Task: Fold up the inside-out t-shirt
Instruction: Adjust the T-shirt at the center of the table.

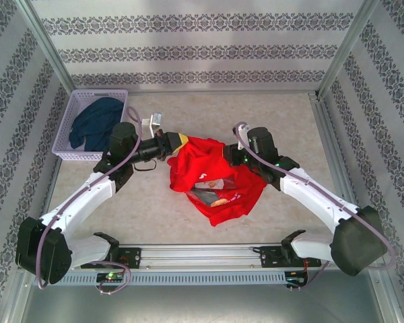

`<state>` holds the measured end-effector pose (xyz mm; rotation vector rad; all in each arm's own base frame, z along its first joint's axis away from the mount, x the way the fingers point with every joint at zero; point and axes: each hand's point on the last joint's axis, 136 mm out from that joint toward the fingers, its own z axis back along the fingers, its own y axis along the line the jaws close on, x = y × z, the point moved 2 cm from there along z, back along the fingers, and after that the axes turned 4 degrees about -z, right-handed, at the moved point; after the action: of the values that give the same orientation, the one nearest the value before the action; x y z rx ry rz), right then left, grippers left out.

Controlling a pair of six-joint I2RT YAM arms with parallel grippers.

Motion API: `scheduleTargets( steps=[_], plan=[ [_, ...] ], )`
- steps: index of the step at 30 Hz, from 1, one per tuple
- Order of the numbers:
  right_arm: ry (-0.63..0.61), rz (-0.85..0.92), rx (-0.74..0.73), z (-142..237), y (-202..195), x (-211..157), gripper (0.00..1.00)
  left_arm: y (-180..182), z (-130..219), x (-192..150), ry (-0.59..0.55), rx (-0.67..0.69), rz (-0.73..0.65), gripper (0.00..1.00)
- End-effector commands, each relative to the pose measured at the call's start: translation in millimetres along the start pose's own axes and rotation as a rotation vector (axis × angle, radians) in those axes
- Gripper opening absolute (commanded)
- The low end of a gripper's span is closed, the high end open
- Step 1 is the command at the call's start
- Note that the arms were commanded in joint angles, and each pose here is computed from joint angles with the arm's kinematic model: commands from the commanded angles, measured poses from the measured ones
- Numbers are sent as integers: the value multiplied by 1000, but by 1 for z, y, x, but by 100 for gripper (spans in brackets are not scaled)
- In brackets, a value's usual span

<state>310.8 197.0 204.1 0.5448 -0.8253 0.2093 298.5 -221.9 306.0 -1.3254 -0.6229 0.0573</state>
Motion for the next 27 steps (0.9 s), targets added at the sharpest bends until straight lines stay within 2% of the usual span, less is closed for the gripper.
scheduleTargets(
  steps=[1, 5, 8, 11, 14, 20, 25, 27],
  plan=[
    [31, 150, -102, 22, -7, -6, 35, -32, 10, 14, -60, -81, -48, 0],
    [-11, 143, 104, 42, 36, -5, 50, -30, 8, 12, -48, -26, -90, 0],
    [-12, 23, 269, 43, 66, -10, 51, -27, 5, 11, -41, -16, -96, 0],
    [7, -193, 360, 29, 79, -17, 52, -26, 4, 10, -40, -9, -100, 0],
    [10, -384, 410, 11, 84, -22, 56, -26, 3, 10, -37, -4, -111, 0],
    [-16, -462, 455, -7, 100, -14, 67, -26, 1, 8, -27, -6, -118, 0],
    [-34, -478, 445, -17, 97, -10, 66, -26, 2, 7, -25, -1, -127, 0],
    [-40, -480, 424, -21, 92, -10, 59, -26, 2, 7, -24, -1, -129, 0]
  ],
)
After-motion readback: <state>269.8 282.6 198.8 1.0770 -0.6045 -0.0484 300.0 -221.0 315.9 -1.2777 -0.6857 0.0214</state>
